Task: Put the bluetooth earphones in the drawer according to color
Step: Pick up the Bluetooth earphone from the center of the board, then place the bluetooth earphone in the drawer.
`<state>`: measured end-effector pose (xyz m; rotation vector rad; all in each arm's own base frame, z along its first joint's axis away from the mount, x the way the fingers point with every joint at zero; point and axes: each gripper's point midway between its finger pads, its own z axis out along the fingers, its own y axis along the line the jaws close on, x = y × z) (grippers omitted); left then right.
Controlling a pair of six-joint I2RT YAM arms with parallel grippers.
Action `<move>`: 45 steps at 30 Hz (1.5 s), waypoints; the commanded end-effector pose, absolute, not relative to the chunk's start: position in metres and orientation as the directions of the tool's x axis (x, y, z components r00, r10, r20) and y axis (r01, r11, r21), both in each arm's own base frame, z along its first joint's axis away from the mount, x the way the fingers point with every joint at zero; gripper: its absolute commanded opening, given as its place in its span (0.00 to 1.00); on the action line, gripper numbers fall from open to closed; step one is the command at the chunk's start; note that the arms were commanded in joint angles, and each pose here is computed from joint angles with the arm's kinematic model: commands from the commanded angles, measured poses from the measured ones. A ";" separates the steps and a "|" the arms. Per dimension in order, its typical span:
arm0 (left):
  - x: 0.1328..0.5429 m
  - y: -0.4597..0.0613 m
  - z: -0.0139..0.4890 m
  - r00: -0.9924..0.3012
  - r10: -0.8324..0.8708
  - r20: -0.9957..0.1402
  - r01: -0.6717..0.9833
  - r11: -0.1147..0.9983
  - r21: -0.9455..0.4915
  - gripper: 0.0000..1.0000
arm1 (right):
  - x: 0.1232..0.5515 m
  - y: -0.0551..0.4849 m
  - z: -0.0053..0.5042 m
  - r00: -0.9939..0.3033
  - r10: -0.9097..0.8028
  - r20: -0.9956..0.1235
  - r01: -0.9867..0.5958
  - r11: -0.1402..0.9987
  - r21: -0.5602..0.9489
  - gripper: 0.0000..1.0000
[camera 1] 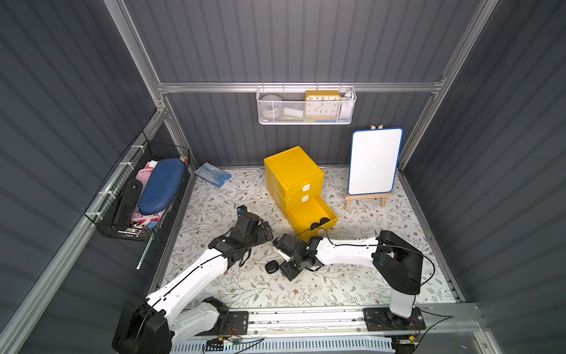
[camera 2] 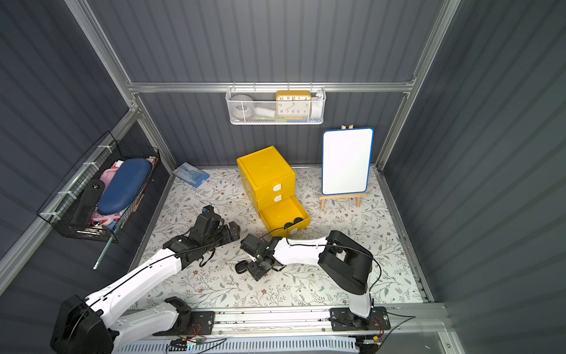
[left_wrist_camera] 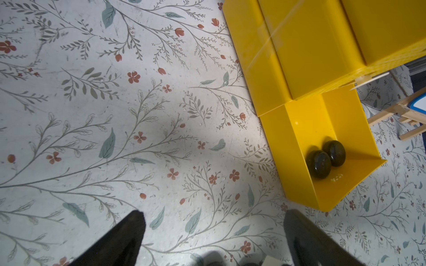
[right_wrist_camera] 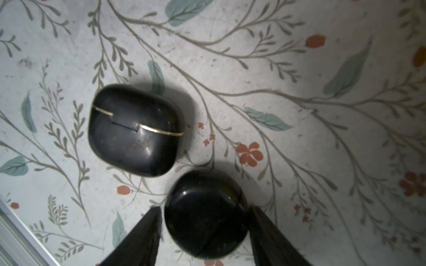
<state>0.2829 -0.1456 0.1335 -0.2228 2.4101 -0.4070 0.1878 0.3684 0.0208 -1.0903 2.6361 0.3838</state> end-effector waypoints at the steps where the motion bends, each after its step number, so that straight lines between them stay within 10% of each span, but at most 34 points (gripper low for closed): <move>1: 0.278 -0.138 0.128 -0.763 -0.268 -0.588 -0.080 0.942 -0.326 0.99 | 0.192 0.363 0.012 -0.696 -0.647 -0.311 -0.700 0.708 0.092 0.61; 23: 0.278 -0.137 0.126 -0.759 -0.268 -0.594 -0.076 0.942 -0.327 0.99 | 0.235 0.341 0.111 -0.707 -0.452 -0.544 -0.593 0.798 0.106 0.37; 45: 0.278 -0.151 0.100 -0.812 -0.232 -0.535 -0.051 0.942 -0.331 0.99 | 0.396 0.230 0.114 -0.795 -0.062 -0.603 -0.232 0.950 0.209 0.38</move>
